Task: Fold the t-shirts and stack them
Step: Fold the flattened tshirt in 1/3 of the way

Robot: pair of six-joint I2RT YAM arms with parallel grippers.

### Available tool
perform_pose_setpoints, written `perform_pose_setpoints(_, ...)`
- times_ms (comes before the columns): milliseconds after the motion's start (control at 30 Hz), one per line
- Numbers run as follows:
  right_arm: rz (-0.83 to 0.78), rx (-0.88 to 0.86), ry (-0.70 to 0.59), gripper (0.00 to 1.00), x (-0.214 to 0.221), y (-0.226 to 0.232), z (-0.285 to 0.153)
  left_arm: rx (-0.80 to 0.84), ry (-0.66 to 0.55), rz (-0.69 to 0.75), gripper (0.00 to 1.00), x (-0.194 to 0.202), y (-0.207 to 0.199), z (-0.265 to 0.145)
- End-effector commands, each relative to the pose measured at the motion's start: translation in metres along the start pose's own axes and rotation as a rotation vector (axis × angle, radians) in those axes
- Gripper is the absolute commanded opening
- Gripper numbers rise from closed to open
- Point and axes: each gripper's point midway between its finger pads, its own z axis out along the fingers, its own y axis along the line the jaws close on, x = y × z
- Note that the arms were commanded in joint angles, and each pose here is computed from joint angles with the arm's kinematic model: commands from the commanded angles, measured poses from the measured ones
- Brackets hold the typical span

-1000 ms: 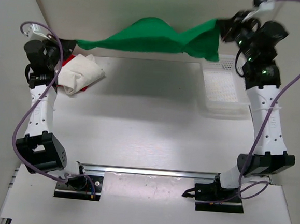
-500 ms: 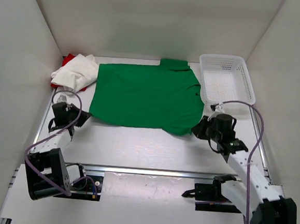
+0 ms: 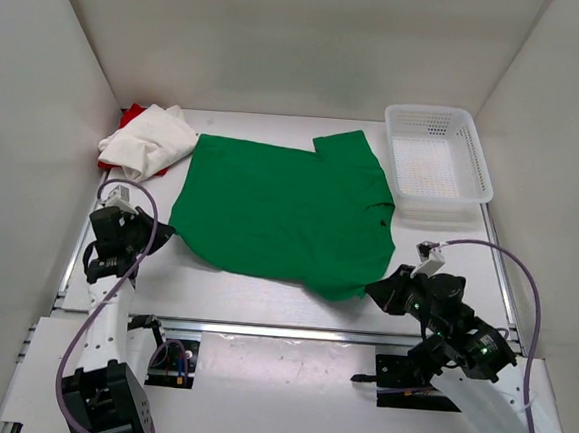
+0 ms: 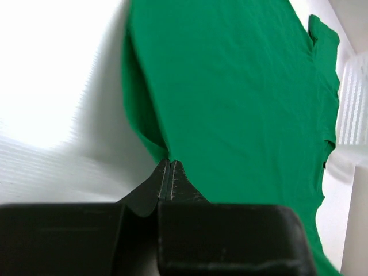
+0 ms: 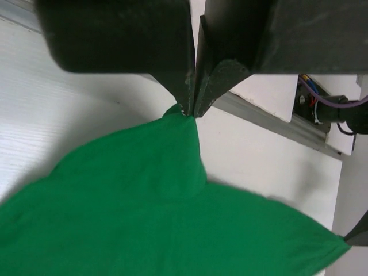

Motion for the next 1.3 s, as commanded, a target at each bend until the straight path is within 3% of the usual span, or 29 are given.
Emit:
perform_pose_setpoints(0,-0.011,0.083,-0.064,0.00,-0.024,0.001,-0.011,-0.021,0.037,0.040,0.00,0.006,-0.002,-0.010)
perform_pose_setpoints(167,-0.112,0.197,-0.026,0.00,-0.043,-0.023,0.037,-0.010,0.031,-0.057,0.00,0.002,0.005,0.010)
perform_pose_setpoints(233,-0.062,0.182,-0.097,0.00,-0.075,-0.043,0.050,-0.024,-0.002,-0.107,0.00,-0.004,0.015,0.019)
perform_pose_setpoints(267,-0.030,0.148,-0.050,0.01,-0.070,-0.046,0.057,-0.052,0.008,-0.139,0.00,0.000,0.022,0.024)
perform_pose_setpoints(367,0.002,0.173,-0.100,0.00,-0.100,-0.066,0.065,-0.058,0.001,-0.153,0.00,-0.007,0.022,0.038)
perform_pose_setpoints(567,-0.046,0.236,-0.130,0.00,-0.155,-0.068,0.100,-0.004,-0.080,-0.196,0.00,-0.037,-0.009,0.061)
perform_pose_setpoints(667,-0.046,0.260,-0.144,0.00,-0.172,-0.076,0.114,-0.012,-0.057,-0.185,0.00,-0.042,-0.020,0.080)
perform_pose_setpoints(1033,-0.018,0.298,-0.149,0.00,-0.210,-0.108,0.149,-0.081,0.019,-0.247,0.00,-0.036,0.005,0.127)
perform_pose_setpoints(1133,-0.008,0.316,-0.155,0.00,-0.212,-0.118,0.148,-0.067,0.001,-0.280,0.00,-0.040,0.004,0.127)
perform_pose_setpoints(1267,-0.001,0.334,-0.161,0.00,-0.206,-0.122,0.143,-0.016,-0.109,-0.285,0.00,-0.060,-0.005,0.117)
